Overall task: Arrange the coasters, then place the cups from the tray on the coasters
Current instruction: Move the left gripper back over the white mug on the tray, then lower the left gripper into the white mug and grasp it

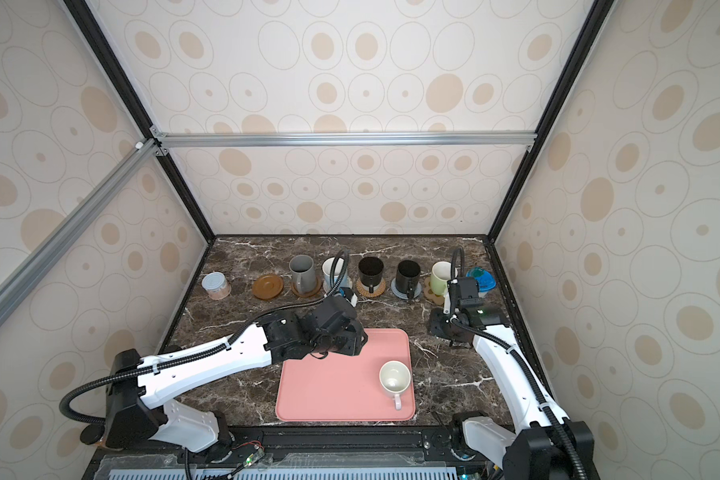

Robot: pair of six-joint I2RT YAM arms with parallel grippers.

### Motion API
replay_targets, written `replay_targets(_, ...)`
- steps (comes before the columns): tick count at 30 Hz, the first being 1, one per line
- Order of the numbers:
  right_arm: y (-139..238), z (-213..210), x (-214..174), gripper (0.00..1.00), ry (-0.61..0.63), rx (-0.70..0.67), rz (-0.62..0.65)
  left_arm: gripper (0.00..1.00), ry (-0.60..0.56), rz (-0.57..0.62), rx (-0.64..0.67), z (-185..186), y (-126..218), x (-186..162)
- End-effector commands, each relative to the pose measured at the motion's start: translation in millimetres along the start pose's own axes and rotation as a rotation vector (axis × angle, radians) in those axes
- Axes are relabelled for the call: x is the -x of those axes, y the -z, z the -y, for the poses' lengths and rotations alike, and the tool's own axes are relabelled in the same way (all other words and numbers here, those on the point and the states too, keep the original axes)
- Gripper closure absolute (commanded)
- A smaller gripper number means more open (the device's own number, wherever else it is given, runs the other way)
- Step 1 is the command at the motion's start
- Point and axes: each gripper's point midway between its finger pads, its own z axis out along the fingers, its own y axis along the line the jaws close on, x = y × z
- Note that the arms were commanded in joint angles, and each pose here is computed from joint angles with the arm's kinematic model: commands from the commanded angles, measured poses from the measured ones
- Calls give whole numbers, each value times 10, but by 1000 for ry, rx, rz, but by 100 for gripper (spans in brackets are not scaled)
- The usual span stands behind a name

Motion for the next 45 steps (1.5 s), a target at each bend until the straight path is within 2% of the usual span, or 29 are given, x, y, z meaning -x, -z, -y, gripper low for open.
replay_targets(1,-64,3,-6,47,5,18,-7,47,18,-21,-20,253,-16,-94)
replay_targets(9,-83,52,74,47,-17,46,-3,44,-50,-142,-17,591,-172,-608)
replay_targets(21,-77,70,118,47,-40,79,9,41,-88,-266,-29,905,-250,-1167)
replay_targets(30,-50,49,105,47,-34,92,12,37,-81,-312,-5,937,-415,-1384)
replay_targets(45,-38,58,78,47,-34,91,13,34,-88,-304,141,795,-632,-1393)
